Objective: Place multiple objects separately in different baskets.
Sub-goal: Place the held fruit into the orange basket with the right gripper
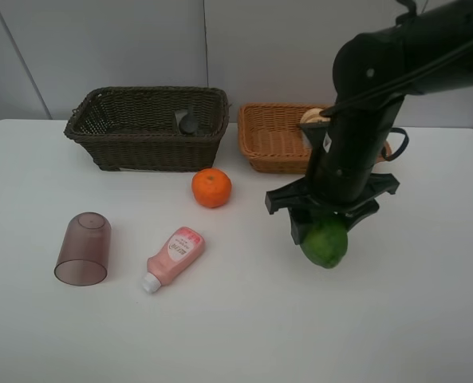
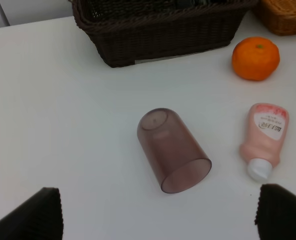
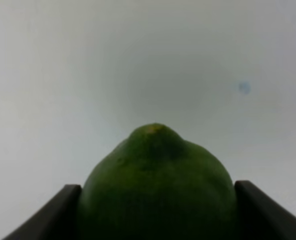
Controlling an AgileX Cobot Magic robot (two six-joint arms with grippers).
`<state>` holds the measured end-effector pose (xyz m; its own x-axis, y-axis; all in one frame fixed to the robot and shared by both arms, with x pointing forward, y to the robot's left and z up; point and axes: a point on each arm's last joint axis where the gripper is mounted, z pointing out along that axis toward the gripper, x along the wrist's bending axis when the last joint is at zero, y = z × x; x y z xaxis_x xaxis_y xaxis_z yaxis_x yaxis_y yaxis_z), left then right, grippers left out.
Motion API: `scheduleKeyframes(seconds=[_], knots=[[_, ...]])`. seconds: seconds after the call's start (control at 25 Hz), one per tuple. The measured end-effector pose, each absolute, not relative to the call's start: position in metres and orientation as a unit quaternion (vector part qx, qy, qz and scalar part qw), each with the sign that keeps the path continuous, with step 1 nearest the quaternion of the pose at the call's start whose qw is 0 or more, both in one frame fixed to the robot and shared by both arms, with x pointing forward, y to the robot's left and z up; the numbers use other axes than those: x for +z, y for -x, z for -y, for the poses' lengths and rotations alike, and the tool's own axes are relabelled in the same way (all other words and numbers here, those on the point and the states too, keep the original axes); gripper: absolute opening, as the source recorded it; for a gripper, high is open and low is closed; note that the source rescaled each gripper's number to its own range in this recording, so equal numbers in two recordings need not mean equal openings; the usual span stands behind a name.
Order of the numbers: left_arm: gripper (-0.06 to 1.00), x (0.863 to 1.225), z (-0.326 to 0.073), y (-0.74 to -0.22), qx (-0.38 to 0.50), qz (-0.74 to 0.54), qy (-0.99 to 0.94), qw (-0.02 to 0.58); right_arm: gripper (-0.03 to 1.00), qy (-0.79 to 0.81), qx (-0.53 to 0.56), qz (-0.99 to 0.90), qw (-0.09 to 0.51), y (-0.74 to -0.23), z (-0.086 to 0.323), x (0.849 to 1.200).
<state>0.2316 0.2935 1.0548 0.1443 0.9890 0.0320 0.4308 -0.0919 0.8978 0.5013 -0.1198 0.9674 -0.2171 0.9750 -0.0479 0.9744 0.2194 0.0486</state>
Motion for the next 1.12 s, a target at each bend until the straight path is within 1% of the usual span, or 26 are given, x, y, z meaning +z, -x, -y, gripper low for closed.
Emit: scheduleKeyframes(seconds=[0.24, 0.4, 0.48, 0.6, 0.8, 1.12], knots=[[1.0, 1.055, -0.293, -0.232, 0.356, -0.548, -0.647, 0.391, 0.42, -0.588, 0.069, -0.804, 0.063, -0.529, 0.101, 1.01], [1.0, 1.055, -0.293, -0.232, 0.356, -0.548, -0.647, 0.391, 0.42, -0.578, 0.095, -0.807, 0.076, -0.555, 0.095, 1.022], [1.0, 1.055, -0.293, -0.232, 0.356, -0.548, -0.647, 0.391, 0.42, -0.586, 0.105, -0.799, 0.087, -0.574, 0.1, 1.024], [1.0, 1.055, -0.293, -0.232, 0.356, -0.548, -0.647, 0.391, 0.42, -0.596, 0.128, -0.783, 0.118, -0.606, 0.11, 1.032], [1.0, 1.055, -0.293, -0.232, 0.356, -0.548, -0.647, 0.391, 0.42, -0.609, 0.165, -0.761, 0.153, -0.646, 0.122, 1.028], [1.0, 1.055, -0.293, -0.232, 0.356, -0.548, -0.647, 0.391, 0.42, -0.595, 0.254, -0.736, 0.2, -0.688, 0.125, 1.0]])
